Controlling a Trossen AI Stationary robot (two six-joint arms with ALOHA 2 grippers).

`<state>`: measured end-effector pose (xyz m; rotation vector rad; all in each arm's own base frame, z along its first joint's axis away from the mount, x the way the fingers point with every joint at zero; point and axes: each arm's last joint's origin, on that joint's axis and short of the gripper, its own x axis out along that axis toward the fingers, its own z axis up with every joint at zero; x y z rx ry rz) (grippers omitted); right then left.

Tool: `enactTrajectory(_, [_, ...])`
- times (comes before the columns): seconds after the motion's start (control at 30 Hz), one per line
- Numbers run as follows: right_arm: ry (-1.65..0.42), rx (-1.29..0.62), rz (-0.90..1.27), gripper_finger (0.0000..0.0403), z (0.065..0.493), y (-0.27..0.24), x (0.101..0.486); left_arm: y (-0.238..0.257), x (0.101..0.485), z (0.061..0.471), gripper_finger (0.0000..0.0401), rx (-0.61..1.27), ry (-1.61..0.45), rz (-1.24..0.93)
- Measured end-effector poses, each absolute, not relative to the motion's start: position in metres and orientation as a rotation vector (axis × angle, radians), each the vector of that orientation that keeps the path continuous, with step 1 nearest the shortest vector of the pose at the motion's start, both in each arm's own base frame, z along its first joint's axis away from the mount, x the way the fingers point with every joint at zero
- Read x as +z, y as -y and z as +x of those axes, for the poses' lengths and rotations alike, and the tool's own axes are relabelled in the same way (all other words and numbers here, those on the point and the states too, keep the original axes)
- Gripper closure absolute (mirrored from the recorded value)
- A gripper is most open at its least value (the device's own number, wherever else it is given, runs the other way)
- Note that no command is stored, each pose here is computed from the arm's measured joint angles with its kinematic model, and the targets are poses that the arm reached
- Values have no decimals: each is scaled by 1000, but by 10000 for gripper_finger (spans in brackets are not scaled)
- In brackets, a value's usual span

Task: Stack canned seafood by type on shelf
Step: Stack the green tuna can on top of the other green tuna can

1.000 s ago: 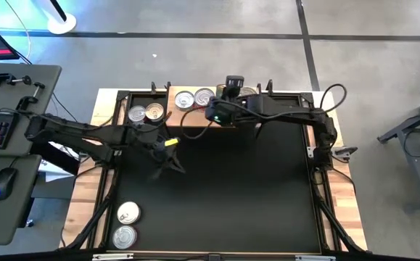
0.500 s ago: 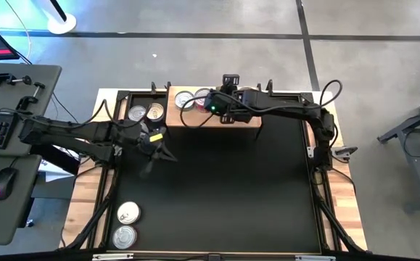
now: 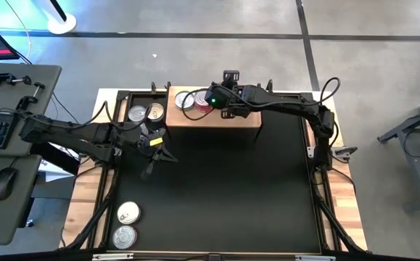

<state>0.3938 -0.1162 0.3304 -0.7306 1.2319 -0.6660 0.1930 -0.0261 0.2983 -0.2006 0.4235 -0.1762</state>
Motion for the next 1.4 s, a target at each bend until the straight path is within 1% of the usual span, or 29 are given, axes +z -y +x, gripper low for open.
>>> enactTrajectory(0.2, [-1213,-627,-711,284,395,115,330,28,298,193,401,-166,-423,-193])
enactTrajectory(0.47, [-1256,-629,-695,284,397,129,319,28,298,193,401,-162,-428,-193])
enactTrajectory(0.73, [-1253,-610,-709,283,402,129,315,28,296,192,401,-157,-445,-211])
enactTrajectory(0.83, [-1253,-605,-710,273,402,128,315,28,296,192,401,-155,-453,-218])
enactTrajectory(0.97, [-1254,-598,-714,246,403,125,314,28,296,192,401,-155,-453,-218])
enactTrajectory(1.07, [-1251,-591,-717,232,404,122,314,28,296,192,401,-155,-453,-218])
enactTrajectory(1.4, [-1242,-568,-737,225,407,110,314,28,296,192,401,-155,-454,-219])
